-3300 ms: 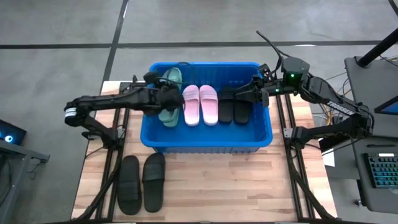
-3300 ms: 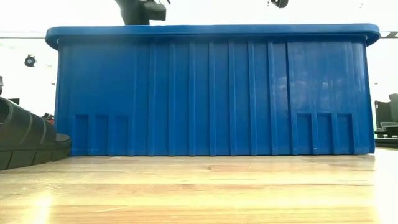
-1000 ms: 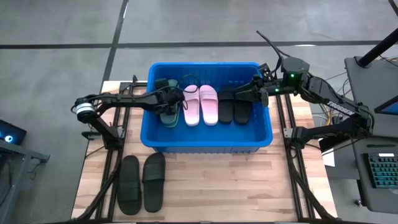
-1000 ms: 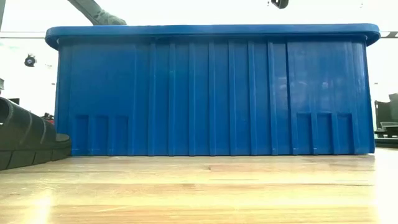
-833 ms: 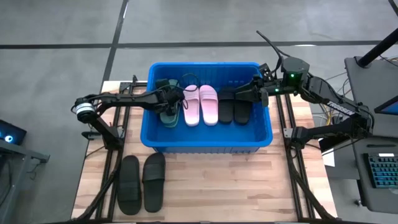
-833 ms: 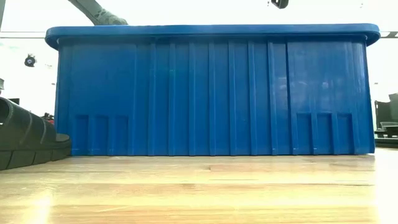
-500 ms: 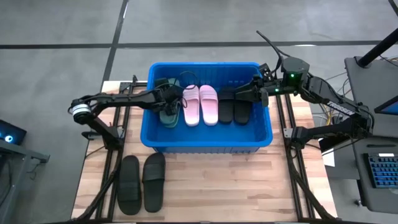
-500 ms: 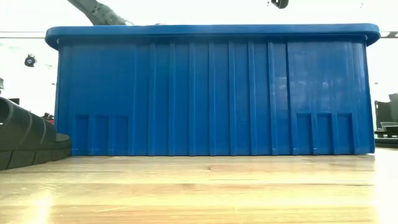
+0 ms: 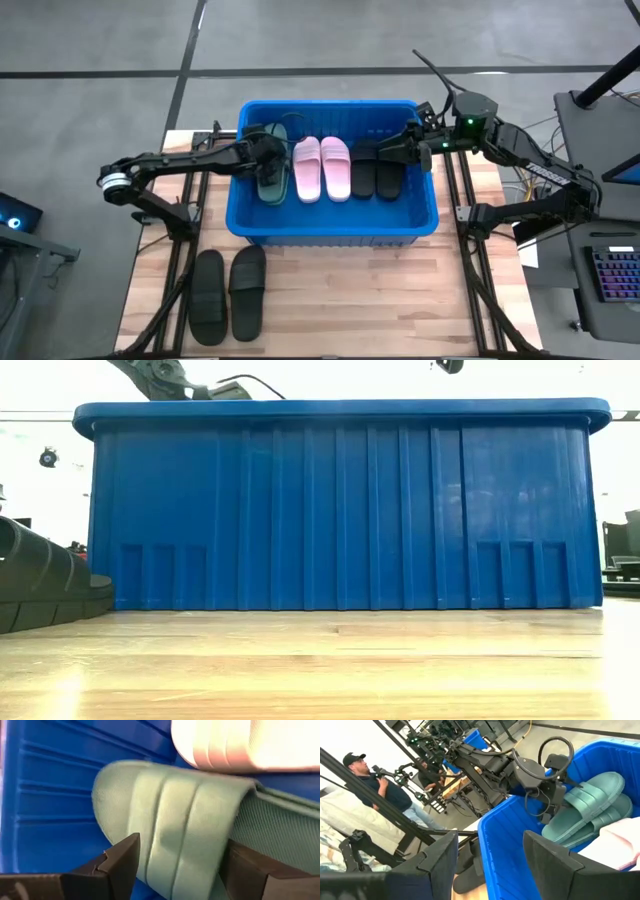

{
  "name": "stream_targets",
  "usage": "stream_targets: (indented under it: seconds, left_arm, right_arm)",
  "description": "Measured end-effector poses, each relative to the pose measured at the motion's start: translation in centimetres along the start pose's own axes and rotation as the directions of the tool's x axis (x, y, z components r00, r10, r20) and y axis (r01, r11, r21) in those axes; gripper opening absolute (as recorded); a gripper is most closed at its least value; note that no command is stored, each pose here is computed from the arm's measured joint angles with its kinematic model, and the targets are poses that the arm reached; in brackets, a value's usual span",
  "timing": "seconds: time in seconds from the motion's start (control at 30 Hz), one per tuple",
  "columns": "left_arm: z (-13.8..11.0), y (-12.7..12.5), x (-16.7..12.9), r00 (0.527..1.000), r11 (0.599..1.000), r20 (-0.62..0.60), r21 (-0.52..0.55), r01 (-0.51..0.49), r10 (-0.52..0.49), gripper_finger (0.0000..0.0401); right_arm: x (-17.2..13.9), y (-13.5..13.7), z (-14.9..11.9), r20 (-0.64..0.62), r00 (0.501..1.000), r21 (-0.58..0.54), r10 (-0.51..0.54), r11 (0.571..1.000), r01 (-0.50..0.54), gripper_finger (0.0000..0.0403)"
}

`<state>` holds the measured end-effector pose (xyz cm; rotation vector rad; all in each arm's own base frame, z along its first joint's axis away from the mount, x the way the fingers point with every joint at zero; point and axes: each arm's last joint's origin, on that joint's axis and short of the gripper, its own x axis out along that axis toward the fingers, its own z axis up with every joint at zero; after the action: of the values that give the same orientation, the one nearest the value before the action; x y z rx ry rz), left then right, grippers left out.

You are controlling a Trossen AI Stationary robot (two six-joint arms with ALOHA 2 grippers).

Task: Pick and place slides into bin
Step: Put the green slipper into the blue bin, then put the black slipper into the blue bin

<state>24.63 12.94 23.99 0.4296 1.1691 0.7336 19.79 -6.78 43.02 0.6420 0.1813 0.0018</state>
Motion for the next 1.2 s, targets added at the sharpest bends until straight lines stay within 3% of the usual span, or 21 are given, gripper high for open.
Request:
stream_targets:
  seconds: [0.57,0.9,1.07,1.2]
  left_arm:
    - [-0.9,0.7,-2.1,0.996,0.996,0.006,0.018,0.086,-0.086,0.0229]
    - [-0.8,2.1,-7.2,0.978,0.982,0.199,-0.162,0.1,-0.067,0.0229]
    - [-0.6,3.3,-11.4,0.924,0.928,0.373,-0.31,0.208,-0.083,0.0229]
    - [-0.8,4.1,-14.4,0.826,0.807,0.53,-0.393,0.441,-0.193,0.0229]
  right_arm:
    - [0.0,0.0,0.0,0.0,1.0,0.0,0.002,1.0,-0.002,0.0215]
    - [0.0,0.0,0.0,0.003,1.0,-0.007,0.003,1.0,-0.003,0.0215]
    - [0.0,0.0,0.0,0.003,1.0,-0.038,0.004,0.999,-0.004,0.0215]
    - [0.0,0.0,0.0,0.003,1.0,-0.059,0.004,0.998,-0.003,0.0215]
